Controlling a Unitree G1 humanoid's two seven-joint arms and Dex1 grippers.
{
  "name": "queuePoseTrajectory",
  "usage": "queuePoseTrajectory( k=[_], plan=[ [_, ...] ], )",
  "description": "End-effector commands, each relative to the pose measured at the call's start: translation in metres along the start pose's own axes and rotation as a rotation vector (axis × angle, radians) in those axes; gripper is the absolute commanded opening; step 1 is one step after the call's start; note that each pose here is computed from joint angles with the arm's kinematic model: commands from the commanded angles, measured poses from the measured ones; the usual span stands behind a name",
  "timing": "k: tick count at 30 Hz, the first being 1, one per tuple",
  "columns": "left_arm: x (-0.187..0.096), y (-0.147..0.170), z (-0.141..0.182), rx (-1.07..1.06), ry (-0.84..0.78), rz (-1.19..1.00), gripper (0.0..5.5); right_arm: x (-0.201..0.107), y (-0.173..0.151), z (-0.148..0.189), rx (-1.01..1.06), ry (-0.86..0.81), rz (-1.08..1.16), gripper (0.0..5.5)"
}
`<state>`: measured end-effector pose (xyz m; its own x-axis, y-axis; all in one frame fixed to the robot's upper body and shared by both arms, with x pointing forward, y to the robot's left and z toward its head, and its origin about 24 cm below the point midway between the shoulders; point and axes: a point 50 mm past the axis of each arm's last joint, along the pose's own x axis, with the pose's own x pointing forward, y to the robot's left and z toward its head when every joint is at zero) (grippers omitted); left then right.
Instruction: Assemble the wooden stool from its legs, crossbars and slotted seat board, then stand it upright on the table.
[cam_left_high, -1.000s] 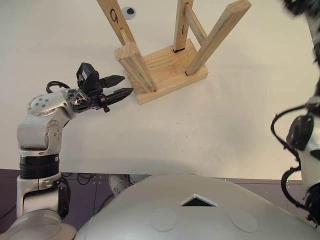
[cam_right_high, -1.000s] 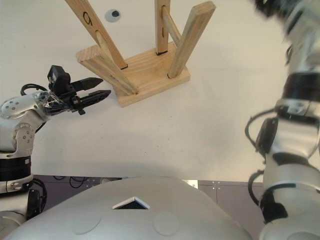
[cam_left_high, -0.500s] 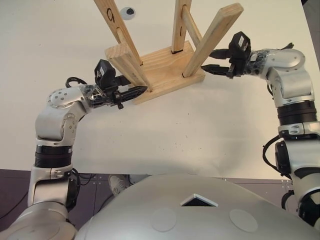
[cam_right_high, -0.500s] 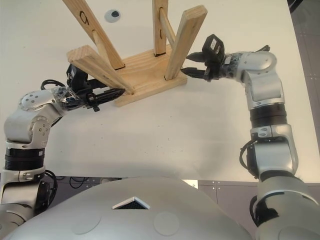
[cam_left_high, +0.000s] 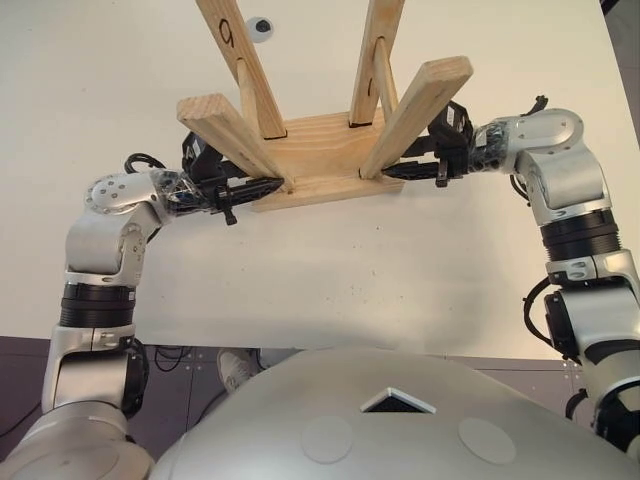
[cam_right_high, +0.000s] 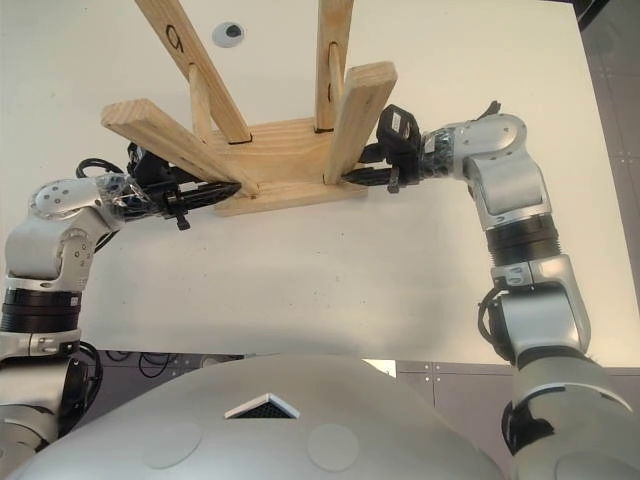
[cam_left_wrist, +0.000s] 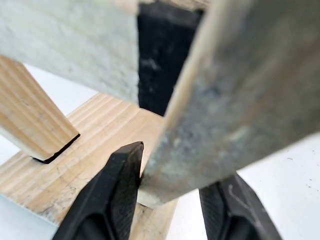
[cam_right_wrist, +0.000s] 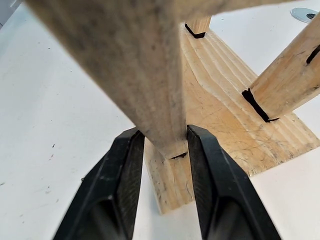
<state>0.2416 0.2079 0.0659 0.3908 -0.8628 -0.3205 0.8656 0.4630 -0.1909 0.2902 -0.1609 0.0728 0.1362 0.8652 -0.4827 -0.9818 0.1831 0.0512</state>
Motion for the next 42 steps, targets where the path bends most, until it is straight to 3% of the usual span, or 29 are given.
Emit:
queuePoseTrajectory(
  k=[1, 7, 13, 21, 23, 28, 32, 37, 39, 42],
  plan=[
    [0.002, -0.004, -0.022, -0.159, 0.097, -0.089, 1.57, 0.012, 0.018, -0.013, 0.140, -0.003, 0.124, 1.21],
    [-0.010, -0.014, 0.020, -0.383, 0.001, -0.250, 1.57, -0.005, 0.038, 0.012, 0.557, -0.152, 0.375, 1.20],
    [-0.024, -0.002, 0.074, -0.630, 0.020, -0.178, 1.54, -0.021, 0.044, 0.036, 0.860, -0.230, 0.503, 1.14],
    [-0.005, 0.023, 0.058, -0.823, 0.193, 0.087, 1.52, -0.006, 0.025, 0.035, 1.080, -0.216, 0.421, 0.98],
    [-0.005, 0.024, 0.055, -0.841, 0.196, 0.093, 2.09, -0.005, 0.021, 0.029, 1.094, -0.207, 0.371, 0.98],
    [-0.021, 0.029, 0.063, -0.850, 0.101, 0.104, 2.83, -0.013, 0.026, 0.024, 1.077, -0.235, 0.353, 2.02],
    [-0.052, 0.036, 0.090, -0.814, -0.035, 0.112, 2.87, -0.030, 0.029, 0.016, 1.035, -0.311, 0.270, 2.68],
    [-0.087, 0.049, 0.125, -0.745, -0.226, 0.143, 2.87, -0.051, 0.043, 0.021, 0.736, -0.463, 0.095, 2.68],
    [-0.095, 0.052, 0.122, -0.491, -0.245, 0.214, 2.87, -0.051, 0.060, 0.016, 0.527, -0.364, -0.014, 2.68],
    [-0.105, 0.049, 0.094, -0.104, -0.067, 0.182, 2.87, -0.060, 0.082, -0.001, 0.279, -0.073, -0.038, 2.68]
  ],
)
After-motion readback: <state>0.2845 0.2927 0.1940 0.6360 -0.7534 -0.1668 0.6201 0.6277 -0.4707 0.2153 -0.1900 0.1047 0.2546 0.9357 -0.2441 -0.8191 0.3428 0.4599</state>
